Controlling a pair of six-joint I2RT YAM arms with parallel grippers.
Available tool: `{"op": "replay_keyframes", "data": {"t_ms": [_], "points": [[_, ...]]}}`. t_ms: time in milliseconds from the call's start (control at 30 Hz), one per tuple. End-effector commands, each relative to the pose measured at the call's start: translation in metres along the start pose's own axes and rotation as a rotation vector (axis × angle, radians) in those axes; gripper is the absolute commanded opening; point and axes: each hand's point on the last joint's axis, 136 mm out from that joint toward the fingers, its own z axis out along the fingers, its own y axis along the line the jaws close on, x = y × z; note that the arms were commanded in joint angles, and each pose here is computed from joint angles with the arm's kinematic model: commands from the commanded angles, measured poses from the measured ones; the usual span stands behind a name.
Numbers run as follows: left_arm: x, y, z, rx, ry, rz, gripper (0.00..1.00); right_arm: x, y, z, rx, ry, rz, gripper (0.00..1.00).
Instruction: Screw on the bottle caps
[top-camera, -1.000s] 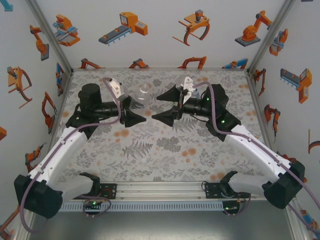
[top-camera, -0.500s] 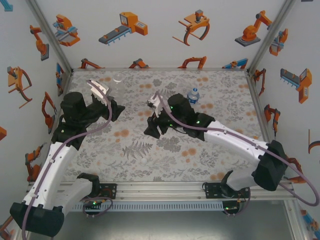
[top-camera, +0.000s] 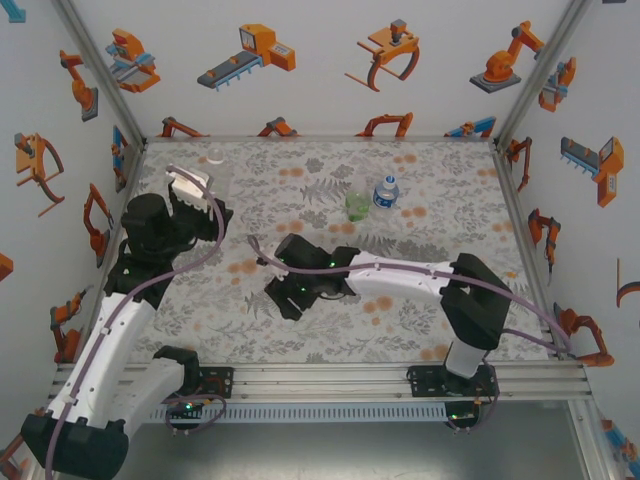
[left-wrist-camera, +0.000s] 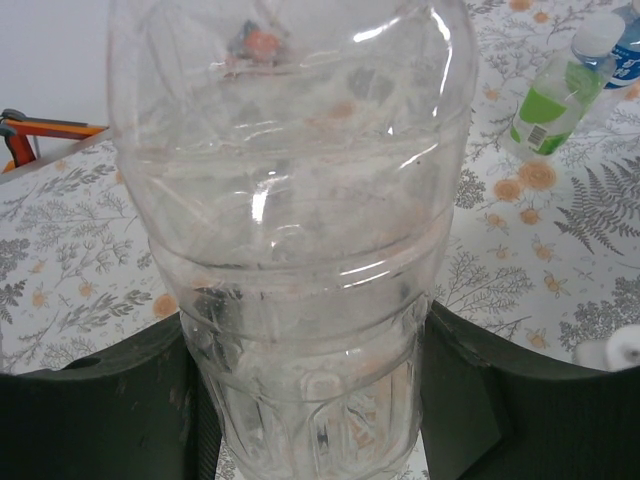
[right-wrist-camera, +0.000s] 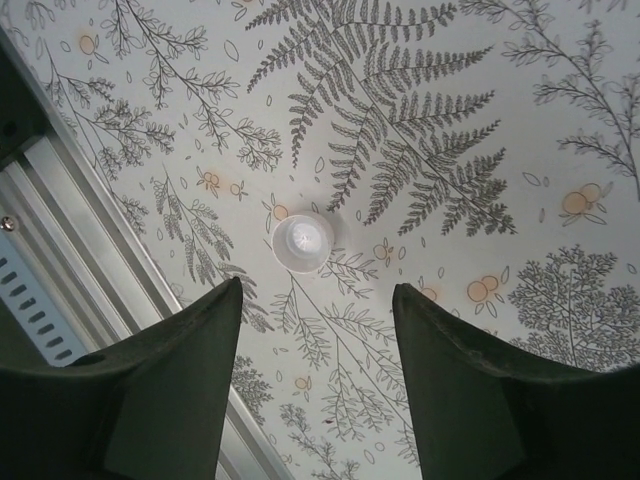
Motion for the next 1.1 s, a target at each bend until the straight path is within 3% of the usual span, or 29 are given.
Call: {"op": "replay_keyframes", "data": {"t_ms": [0, 367, 667, 1067], "points": [[-0.006, 0.004, -0.003, -0.020, -0.036, -0.004, 0.00, 0.005, 0.004, 0.003, 0.043, 0.039, 0.010, 0.59], [-0.004, 0.002, 0.001, -0.006, -0.027, -0.014, 0.00, 0.016, -0.002, 0.032, 0.135, 0.153, -0.010, 0.57], [-0.002, 0.003, 0.003, -0.003, -0.018, -0.017, 0.00, 0.019, 0.005, 0.048, 0.095, 0.205, -0.033, 0.49], [0.000, 0.002, 0.006, 0.007, -0.009, -0.022, 0.00, 0.023, 0.004, 0.056, 0.095, 0.237, -0.030, 0.45]]}}
